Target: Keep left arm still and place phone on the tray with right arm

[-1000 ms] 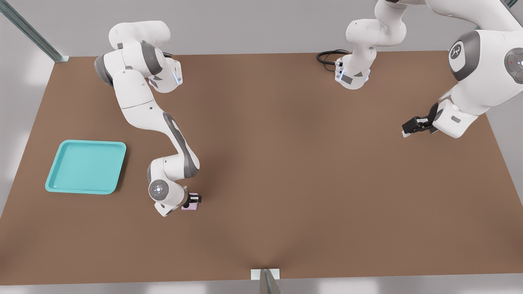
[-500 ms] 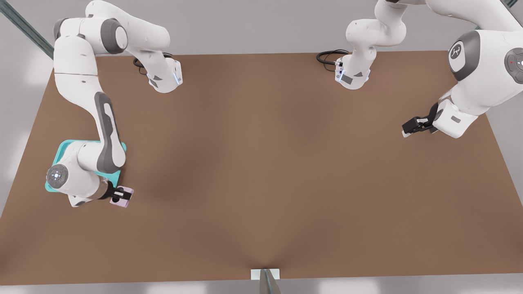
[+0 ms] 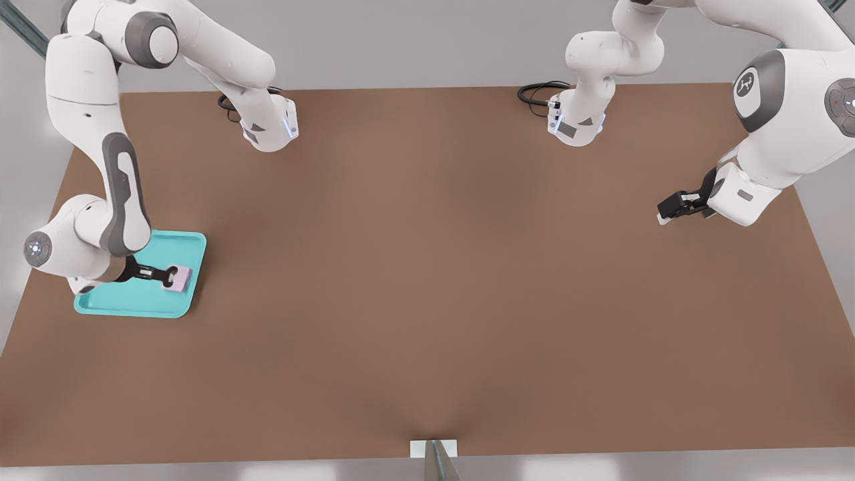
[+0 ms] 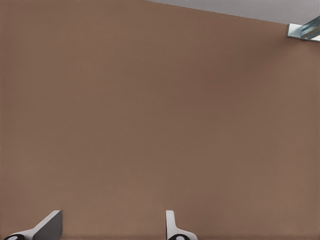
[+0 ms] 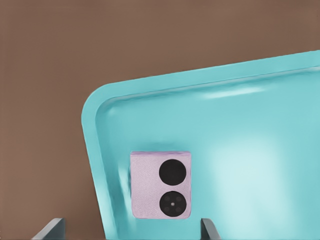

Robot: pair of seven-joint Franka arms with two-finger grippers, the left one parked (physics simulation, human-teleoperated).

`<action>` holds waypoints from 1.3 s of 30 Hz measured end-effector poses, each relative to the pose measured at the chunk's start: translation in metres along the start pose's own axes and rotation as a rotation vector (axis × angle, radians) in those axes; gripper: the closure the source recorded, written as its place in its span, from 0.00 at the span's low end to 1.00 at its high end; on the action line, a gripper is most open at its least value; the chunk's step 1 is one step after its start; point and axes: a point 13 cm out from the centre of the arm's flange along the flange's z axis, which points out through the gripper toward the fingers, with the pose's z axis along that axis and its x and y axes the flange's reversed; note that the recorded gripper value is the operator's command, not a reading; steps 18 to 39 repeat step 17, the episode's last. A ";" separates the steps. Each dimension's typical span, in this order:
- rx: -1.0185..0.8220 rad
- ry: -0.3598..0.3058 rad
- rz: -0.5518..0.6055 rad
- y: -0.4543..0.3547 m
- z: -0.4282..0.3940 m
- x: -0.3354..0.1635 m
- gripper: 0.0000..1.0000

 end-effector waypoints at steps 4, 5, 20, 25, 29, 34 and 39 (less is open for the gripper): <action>0.082 -0.282 -0.206 0.092 -0.194 -0.099 0.00; 0.081 -0.308 -0.271 0.140 -0.226 -0.097 0.00; 0.104 -0.151 -0.337 0.243 -0.297 0.017 0.00; 0.104 -0.151 -0.337 0.243 -0.297 0.017 0.00; 0.104 -0.151 -0.337 0.243 -0.297 0.017 0.00; 0.104 -0.151 -0.337 0.243 -0.297 0.017 0.00; 0.104 -0.151 -0.337 0.243 -0.297 0.017 0.00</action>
